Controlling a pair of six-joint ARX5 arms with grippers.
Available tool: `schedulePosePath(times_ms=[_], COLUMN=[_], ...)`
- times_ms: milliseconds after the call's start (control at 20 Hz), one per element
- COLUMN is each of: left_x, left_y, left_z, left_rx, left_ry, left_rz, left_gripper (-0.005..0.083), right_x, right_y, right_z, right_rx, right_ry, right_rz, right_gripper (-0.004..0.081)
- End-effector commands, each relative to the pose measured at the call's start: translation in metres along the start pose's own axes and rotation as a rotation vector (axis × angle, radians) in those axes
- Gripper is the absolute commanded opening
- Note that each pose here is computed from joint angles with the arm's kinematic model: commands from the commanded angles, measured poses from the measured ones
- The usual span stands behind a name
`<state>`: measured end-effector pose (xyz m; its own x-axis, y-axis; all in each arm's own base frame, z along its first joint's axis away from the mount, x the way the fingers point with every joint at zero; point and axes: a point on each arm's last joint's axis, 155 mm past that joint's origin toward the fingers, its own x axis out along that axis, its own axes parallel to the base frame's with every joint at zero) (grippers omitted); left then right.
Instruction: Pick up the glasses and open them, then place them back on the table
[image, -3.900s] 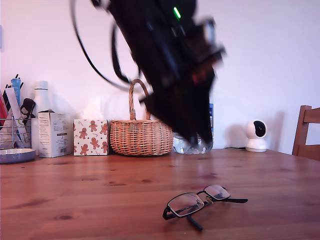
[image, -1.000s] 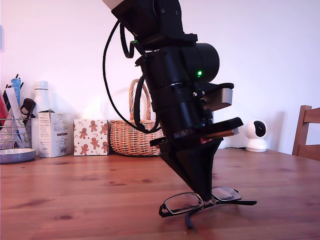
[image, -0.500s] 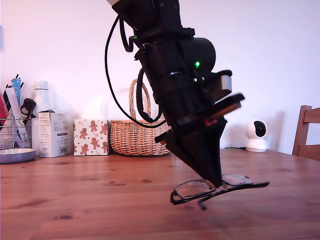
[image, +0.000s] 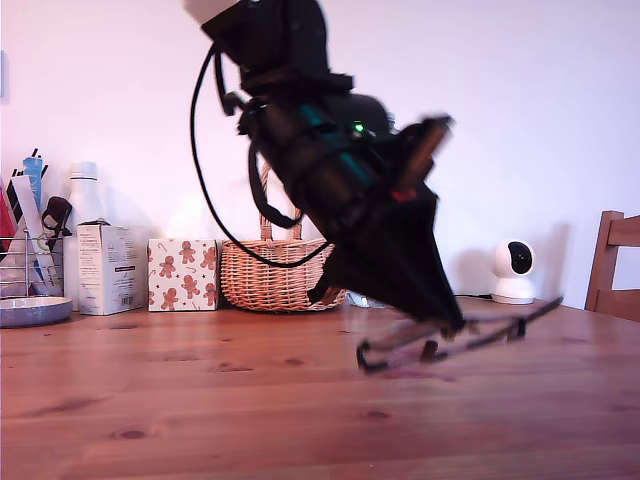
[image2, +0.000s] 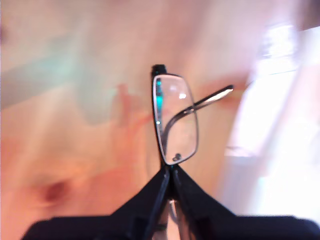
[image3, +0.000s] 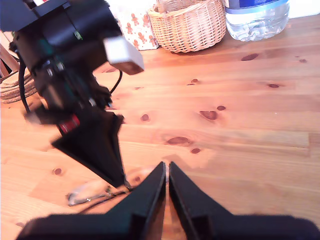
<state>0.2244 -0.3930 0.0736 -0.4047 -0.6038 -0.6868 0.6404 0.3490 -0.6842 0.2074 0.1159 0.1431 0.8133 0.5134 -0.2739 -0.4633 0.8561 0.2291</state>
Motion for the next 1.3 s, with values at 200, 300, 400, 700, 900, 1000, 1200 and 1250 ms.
schedulePosePath(times_ms=[200,300,400,700,900,1000,1200,1250], left_x=[-0.053,-0.075,-0.098,-0.137,-0.127,-0.117,-0.099,-0.095], left_y=[-0.038,-0.044,-0.053,-0.056,-0.050,-0.042,-0.022,-0.018], left_z=[0.006,0.008,0.011,0.017,0.018,0.017,0.015,0.014], left_rx=[0.022,0.007,0.051,0.105,0.101,0.072,0.002,-0.012], left_ry=[-0.109,-0.160,-0.237,-0.388,-0.386,-0.370,-0.345,-0.340], left_rz=[-0.296,-0.403,-0.509,-0.626,-0.647,-0.656,-0.670,-0.673], left_gripper=[-0.0020,-0.0020,-0.0020,-0.0020,-0.0020,-0.0020,-0.0020,-0.0020], right_x=[0.003,0.003,0.002,0.002,0.005,0.006,0.010,0.011], right_y=[0.000,0.003,0.014,0.030,0.041,0.045,0.053,0.055], right_z=[-0.005,-0.006,-0.008,-0.009,-0.009,-0.008,-0.008,-0.007], right_rx=[0.063,0.132,0.162,0.150,0.112,0.071,-0.005,-0.019], right_ry=[0.011,0.016,0.031,0.047,0.061,0.074,0.111,0.121], right_rz=[0.005,0.019,0.077,0.154,0.193,0.209,0.232,0.238], right_gripper=[-0.0012,-0.0012,-0.0013,-0.0013,-0.0013,-0.0013,-0.0012,-0.0012])
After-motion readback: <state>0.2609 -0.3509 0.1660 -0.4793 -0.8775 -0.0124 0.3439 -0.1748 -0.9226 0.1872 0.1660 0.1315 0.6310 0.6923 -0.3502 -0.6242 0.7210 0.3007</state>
